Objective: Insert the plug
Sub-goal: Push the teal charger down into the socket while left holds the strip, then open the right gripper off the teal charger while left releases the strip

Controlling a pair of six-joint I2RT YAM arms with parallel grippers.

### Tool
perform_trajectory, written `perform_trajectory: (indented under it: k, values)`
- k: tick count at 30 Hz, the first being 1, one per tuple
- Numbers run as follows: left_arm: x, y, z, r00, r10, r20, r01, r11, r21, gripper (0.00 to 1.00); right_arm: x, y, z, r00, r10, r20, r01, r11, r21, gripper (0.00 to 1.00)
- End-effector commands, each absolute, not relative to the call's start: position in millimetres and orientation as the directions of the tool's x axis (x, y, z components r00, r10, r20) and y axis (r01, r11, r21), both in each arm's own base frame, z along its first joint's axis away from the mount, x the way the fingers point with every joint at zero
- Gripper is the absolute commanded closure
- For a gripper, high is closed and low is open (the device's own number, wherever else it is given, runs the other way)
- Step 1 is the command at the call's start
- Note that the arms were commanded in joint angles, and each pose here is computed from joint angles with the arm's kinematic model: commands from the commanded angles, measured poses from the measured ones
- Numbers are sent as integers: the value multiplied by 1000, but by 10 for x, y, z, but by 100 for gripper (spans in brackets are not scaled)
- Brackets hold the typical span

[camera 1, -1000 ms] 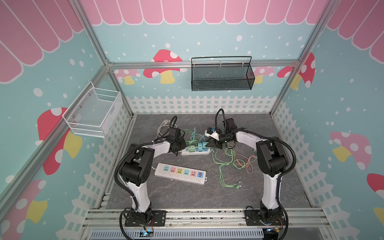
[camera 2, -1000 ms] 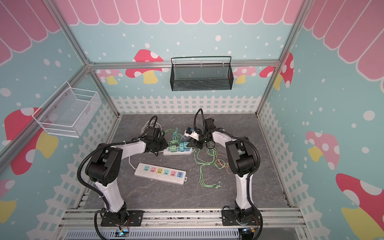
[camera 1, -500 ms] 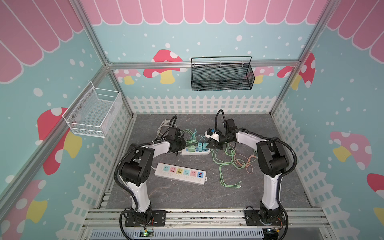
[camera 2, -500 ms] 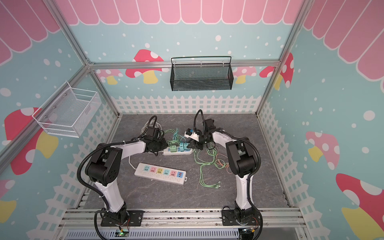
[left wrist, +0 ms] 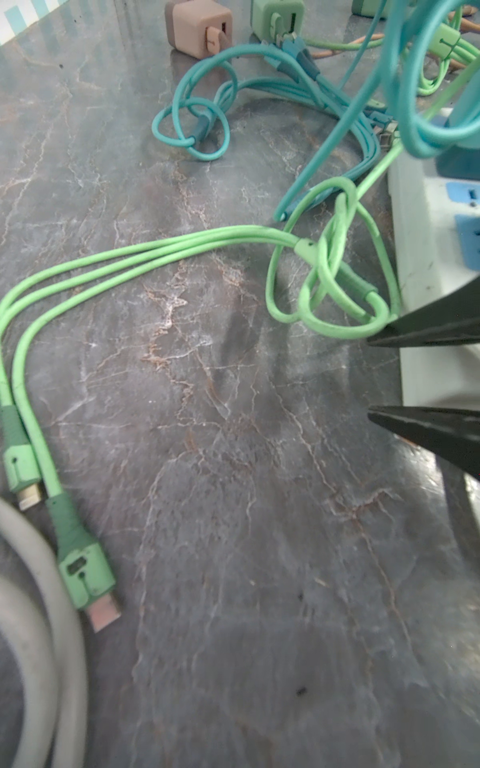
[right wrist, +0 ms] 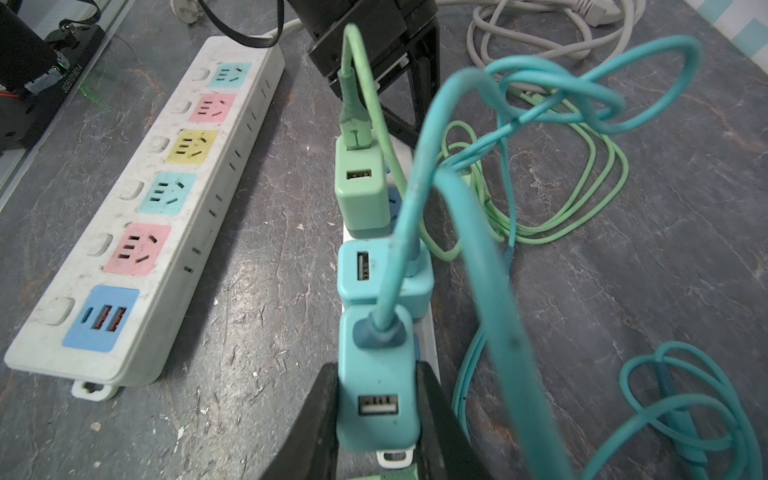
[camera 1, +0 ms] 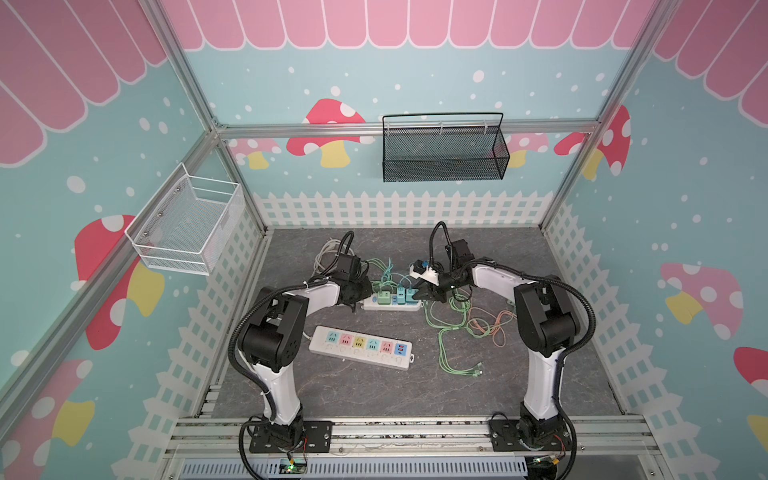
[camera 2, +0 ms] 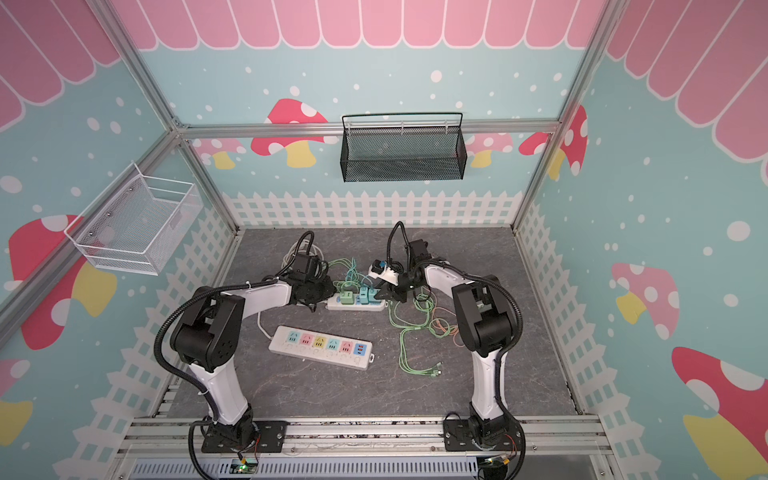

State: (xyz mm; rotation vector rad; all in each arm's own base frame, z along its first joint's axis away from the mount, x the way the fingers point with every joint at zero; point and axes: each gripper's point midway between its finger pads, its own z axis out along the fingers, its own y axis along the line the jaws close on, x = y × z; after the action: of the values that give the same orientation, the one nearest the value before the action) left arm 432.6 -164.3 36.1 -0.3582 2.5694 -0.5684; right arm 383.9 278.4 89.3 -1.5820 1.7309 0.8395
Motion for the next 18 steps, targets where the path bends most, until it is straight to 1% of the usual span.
perform_trajectory:
  k: [1,7,10,18]
  values:
    - [4332,-1639,475,-843,-350,-409,-135,873,-469,75,3747,2648,716,-88,-671,-736,-995,87,39,97]
    - [4296,-1605,531,-841,-353,-411,-133,870,-474,74,3724,2581,655,-97,-703,-705,-994,108,29,96]
    - [4269,-1574,557,-839,-359,-408,-135,866,-482,74,3720,2543,596,-95,-736,-670,-992,123,6,95]
    - [4228,-1485,683,-832,-374,-410,-142,858,-495,74,3674,2599,578,-67,-775,-629,-992,118,-39,96]
